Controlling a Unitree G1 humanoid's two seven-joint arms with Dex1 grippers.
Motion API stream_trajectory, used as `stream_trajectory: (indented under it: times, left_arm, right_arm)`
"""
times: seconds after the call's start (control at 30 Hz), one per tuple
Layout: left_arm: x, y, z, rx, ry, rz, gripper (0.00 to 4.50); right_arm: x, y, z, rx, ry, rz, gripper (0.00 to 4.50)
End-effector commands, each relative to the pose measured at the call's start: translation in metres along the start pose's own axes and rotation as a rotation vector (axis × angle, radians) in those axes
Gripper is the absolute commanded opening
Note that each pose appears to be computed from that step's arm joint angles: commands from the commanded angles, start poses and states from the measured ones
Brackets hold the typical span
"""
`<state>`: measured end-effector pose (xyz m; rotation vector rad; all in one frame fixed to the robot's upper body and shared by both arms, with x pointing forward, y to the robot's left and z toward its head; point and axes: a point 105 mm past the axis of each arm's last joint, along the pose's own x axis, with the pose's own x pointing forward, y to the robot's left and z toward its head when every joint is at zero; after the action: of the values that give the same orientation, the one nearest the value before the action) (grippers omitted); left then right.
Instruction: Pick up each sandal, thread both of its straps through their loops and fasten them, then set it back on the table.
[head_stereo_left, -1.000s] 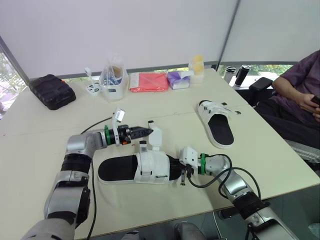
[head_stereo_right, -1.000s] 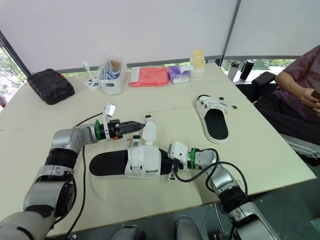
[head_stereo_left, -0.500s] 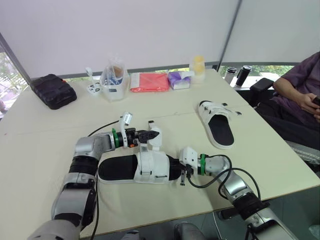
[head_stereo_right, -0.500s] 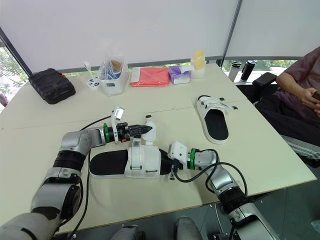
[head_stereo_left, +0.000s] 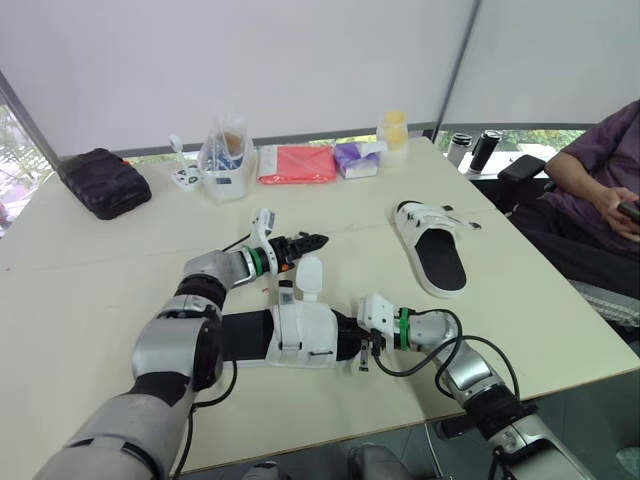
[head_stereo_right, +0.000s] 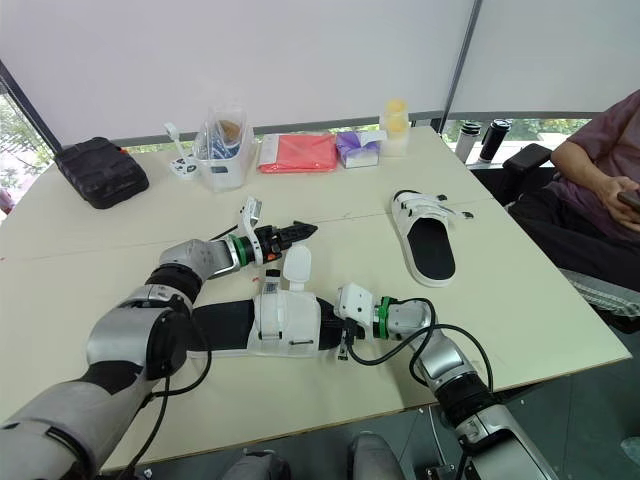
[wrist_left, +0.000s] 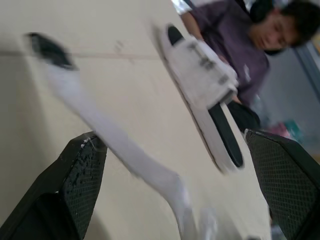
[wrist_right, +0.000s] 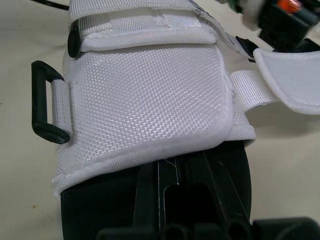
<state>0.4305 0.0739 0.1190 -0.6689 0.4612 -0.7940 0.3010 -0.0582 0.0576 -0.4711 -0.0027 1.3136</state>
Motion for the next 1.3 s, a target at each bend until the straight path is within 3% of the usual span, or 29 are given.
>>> stream_trajectory:
  times: [0.03, 0.1, 0.3, 0.43, 0.53, 0.67, 0.8, 0.9, 1.07, 1.17, 1.3]
  left_arm:
    - [0.007, -0.010, 0.013, 0.086, -0.028, -0.010, 3.96]
    - [0.009, -0.013, 0.013, 0.101, -0.024, -0.016, 3.13]
    - [0.009, -0.017, 0.016, 0.121, -0.028, -0.041, 0.05]
    - [0.006, -0.023, 0.026, 0.153, -0.039, -0.076, 0.05]
    - [0.002, -0.035, 0.036, 0.274, -0.018, -0.136, 0.05]
    - [-0.004, -0.066, 0.037, 0.779, 0.091, -0.333, 0.05]
    - [-0.016, -0.081, 0.025, 1.379, 0.046, -0.422, 0.05]
    - [-0.031, -0.082, 0.006, 1.600, 0.055, -0.508, 0.05]
    - [-0.066, -0.095, -0.020, 2.233, -0.117, -0.674, 0.05]
    - [-0.081, -0.102, -0.035, 2.449, -0.201, -0.814, 0.05]
    - [-0.085, -0.103, -0.045, 2.498, -0.247, -0.856, 0.05]
  right_arm:
    - [-0.004, 0.034, -0.064, 0.147, 0.243, 0.054, 0.00]
    - [-0.004, 0.034, -0.063, 0.143, 0.242, 0.053, 0.00]
    - [-0.002, 0.031, -0.063, 0.139, 0.240, 0.044, 0.00]
    - [-0.002, 0.029, -0.063, 0.136, 0.241, 0.043, 0.00]
    - [-0.002, 0.028, -0.063, 0.134, 0.242, 0.041, 0.00]
    - [-0.004, 0.028, -0.063, 0.133, 0.240, 0.038, 0.00]
    - [-0.006, 0.031, -0.065, 0.144, 0.244, 0.049, 0.00]
    - [-0.007, 0.031, -0.065, 0.142, 0.247, 0.056, 0.00]
    - [-0.005, 0.026, -0.066, 0.139, 0.248, 0.048, 0.00]
    - [-0.003, 0.027, -0.066, 0.137, 0.245, 0.053, 0.00]
    - [-0.002, 0.027, -0.066, 0.135, 0.243, 0.058, 0.00]
